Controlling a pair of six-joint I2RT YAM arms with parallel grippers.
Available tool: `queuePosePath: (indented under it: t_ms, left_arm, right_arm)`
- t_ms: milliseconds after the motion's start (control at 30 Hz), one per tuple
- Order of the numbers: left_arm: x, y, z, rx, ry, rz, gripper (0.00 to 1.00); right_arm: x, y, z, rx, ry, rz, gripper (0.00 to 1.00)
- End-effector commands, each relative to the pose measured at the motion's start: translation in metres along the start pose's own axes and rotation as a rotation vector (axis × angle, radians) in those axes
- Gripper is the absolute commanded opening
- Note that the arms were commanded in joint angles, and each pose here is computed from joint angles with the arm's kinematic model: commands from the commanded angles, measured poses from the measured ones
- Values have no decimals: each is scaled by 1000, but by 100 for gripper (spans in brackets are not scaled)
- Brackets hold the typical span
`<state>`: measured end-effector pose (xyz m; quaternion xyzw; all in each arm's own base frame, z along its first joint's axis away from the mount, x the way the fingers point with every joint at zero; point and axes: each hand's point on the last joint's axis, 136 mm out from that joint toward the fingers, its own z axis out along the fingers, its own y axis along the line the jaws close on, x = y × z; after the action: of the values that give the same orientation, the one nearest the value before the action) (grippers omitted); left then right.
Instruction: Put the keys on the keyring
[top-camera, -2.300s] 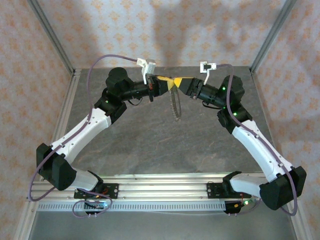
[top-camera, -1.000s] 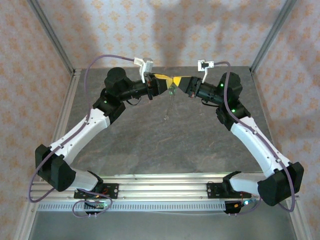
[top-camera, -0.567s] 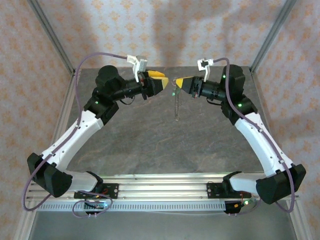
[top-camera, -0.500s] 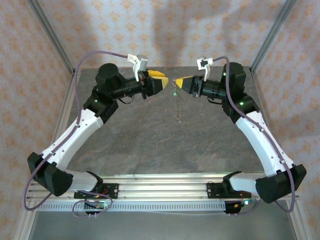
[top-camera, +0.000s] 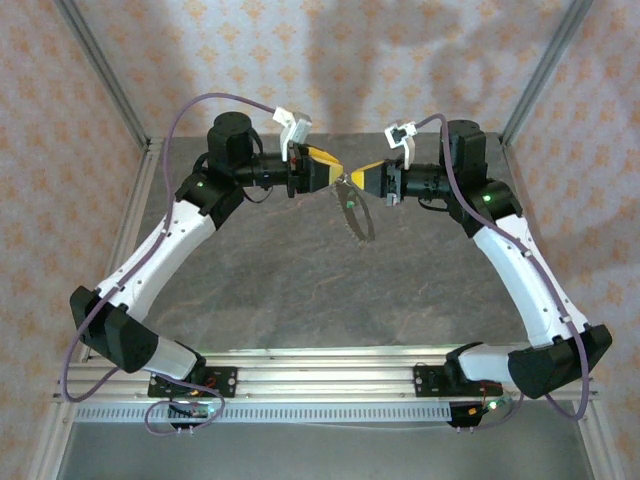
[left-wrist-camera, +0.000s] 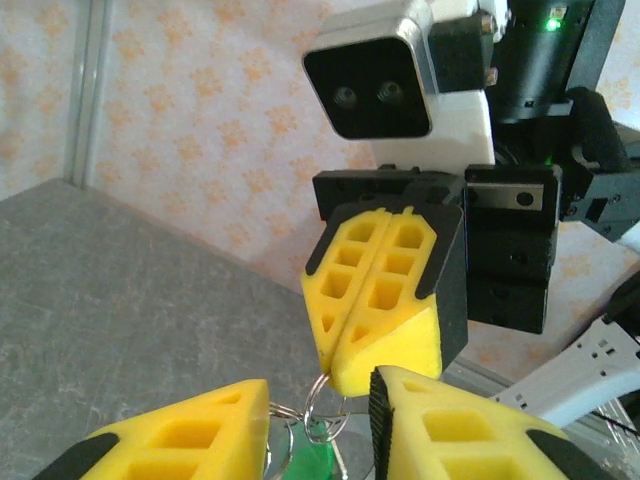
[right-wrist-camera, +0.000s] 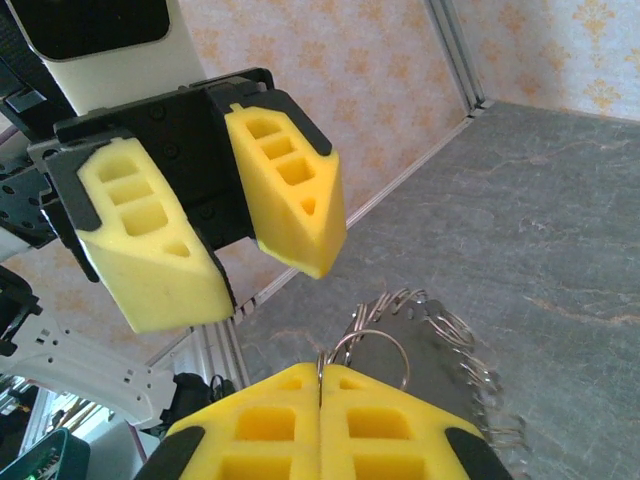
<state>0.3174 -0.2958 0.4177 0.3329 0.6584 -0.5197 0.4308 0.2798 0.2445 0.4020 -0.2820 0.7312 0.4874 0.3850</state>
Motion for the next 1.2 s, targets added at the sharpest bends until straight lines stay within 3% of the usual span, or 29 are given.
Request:
queuePosePath:
  t_ms: [0,1167]
  left_arm:
    - [-6,-14,-2,63,3,23,30]
    - [12,-6,6,55,35,-31,33]
  right_arm:
    - [-11,14,-5,-46,-36,-64,0]
    - [-18,17,-4,-88,-92,-38,0]
